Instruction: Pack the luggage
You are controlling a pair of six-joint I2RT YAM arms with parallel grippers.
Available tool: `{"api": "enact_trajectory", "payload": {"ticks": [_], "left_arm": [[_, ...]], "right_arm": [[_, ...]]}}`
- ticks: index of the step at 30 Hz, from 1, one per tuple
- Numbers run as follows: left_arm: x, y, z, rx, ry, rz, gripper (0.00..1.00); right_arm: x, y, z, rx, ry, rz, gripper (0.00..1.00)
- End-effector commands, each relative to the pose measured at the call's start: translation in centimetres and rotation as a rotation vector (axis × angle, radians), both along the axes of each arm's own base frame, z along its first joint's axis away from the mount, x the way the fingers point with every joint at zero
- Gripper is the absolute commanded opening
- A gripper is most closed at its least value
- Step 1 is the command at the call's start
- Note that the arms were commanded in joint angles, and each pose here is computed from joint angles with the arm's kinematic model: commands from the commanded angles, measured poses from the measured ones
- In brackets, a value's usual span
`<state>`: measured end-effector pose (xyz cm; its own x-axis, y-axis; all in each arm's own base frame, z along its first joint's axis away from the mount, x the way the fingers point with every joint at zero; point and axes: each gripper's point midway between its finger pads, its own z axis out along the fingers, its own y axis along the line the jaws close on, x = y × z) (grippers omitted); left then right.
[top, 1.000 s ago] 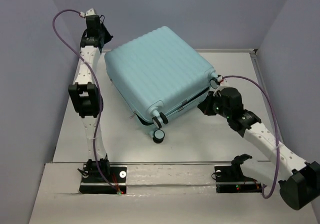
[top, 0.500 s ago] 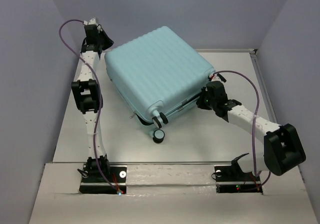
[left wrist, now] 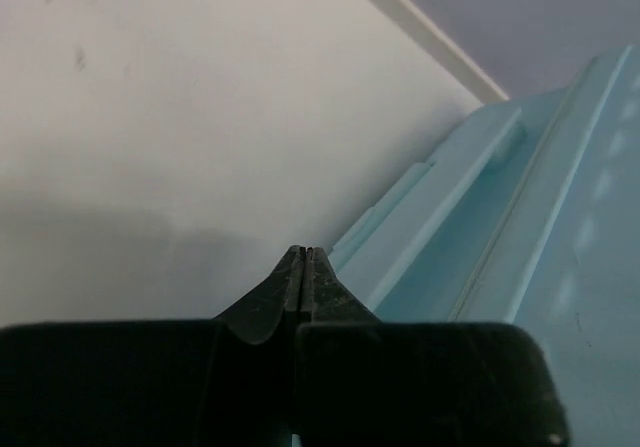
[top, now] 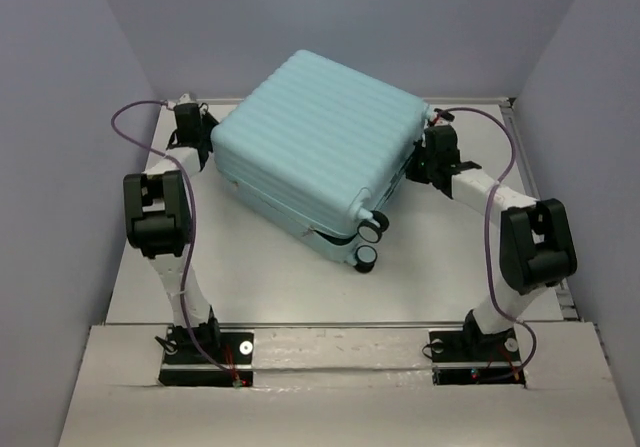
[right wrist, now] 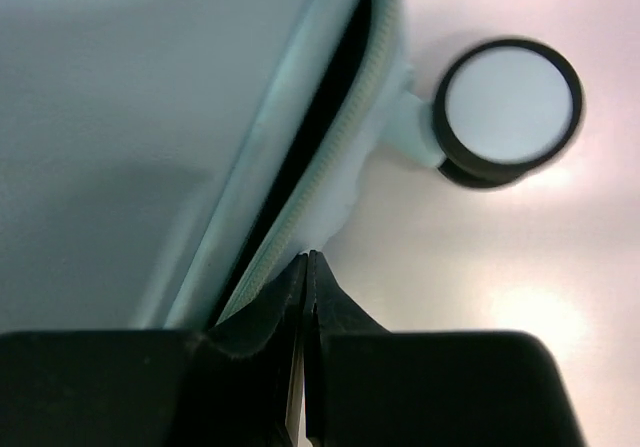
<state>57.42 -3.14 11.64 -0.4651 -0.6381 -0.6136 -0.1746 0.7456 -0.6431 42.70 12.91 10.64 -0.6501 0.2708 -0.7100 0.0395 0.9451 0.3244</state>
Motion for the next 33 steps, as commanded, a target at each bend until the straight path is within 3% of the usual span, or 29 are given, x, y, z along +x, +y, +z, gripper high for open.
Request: {"api": "enact_trajectory", "payload": {"ticks": [1, 3, 4, 5, 7, 9, 10, 11, 13, 14, 16, 17, 20, 24, 28, 29, 30, 31, 32, 33], "left_arm": [[-8.2, -6.3, 4.7, -0.041, -0.077, -0.020, 0.06], [-10.7, -6.7, 4.2, -0.008, -0.071, -0.005, 0.06], [-13.1, -7.4, 1.7, 0.013, -0.020, -0.008, 0.06], [-14.4, -8.0, 3.2, 0.012, -0.056, -0.016, 0.06], [-18.1, -9.9, 0.9, 0.023, -0.017, -0.051, 0.06], [-20.6, -11.4, 2.2, 0.014, -0.059, -0.078, 0.06], [-22.6, -12.6, 2.3, 0.025, -0.074, -0.104, 0.06], [-23.6, -12.9, 2.0, 0.035, -0.060, -0.111, 0.06], [-25.7, -13.4, 1.3, 0.042, -0.055, -0.131, 0.06], [-26.6, -13.6, 2.5, 0.023, -0.085, -0.123, 0.06], [-28.2, -13.4, 1.6, 0.002, -0.076, -0.107, 0.06], [-28.8, -13.5, 2.6, -0.034, -0.109, -0.104, 0.06], [-31.1, -14.8, 3.6, -0.089, -0.157, -0.114, 0.06], [-32.1, -15.3, 5.5, -0.066, -0.217, -0.118, 0.06], [-31.0, -14.3, 11.0, 0.036, -0.326, -0.090, 0.06], [-30.7, -13.9, 11.9, 0.090, -0.345, -0.083, 0.06], [-30.3, -13.3, 13.2, 0.115, -0.364, -0.057, 0.06], [-29.9, -12.0, 15.6, 0.134, -0.392, 0.010, 0.06], [-29.7, -11.2, 16.8, 0.174, -0.412, 0.037, 0.06], [-29.6, -10.2, 19.4, 0.175, -0.449, 0.082, 0.06]], "right_arm": [[8.0, 6.9, 10.3, 0.175, -0.298, 0.236, 0.07], [8.9, 8.2, 10.6, 0.208, -0.281, 0.279, 0.07], [9.7, 9.1, 10.9, 0.246, -0.273, 0.302, 0.07], [10.0, 9.6, 11.0, 0.269, -0.268, 0.311, 0.07], [10.2, 10.9, 11.6, 0.330, -0.255, 0.350, 0.08], [11.5, 11.9, 12.4, 0.362, -0.257, 0.381, 0.13], [11.4, 12.3, 9.9, 0.368, -0.161, 0.390, 0.19], [12.6, 12.8, 12.8, 0.376, -0.207, 0.410, 0.23], [13.2, 13.5, 13.4, 0.384, -0.196, 0.439, 0.34], [13.6, 13.6, 12.0, 0.383, -0.148, 0.437, 0.45], [14.9, 13.3, 14.5, 0.386, -0.198, 0.427, 0.59], [15.0, 13.5, 14.8, 0.391, -0.199, 0.434, 0.71], [16.6, 11.8, 15.8, 0.400, -0.214, 0.402, 0.88], [17.6, 8.1, 18.6, 0.390, -0.269, 0.344, 0.94], [15.7, 4.5, 23.2, 0.285, -0.374, 0.291, 0.89], [13.7, 3.7, 27.1, 0.259, -0.446, 0.279, 0.85], [12.8, 3.1, 25.3, 0.238, -0.407, 0.253, 0.80], [12.0, 2.0, 25.6, 0.208, -0.417, 0.203, 0.73], [9.1, 1.0, 30.2, 0.203, -0.530, 0.177, 0.50], [8.1, -0.1, 25.3, 0.186, -0.443, 0.102, 0.34]]}}
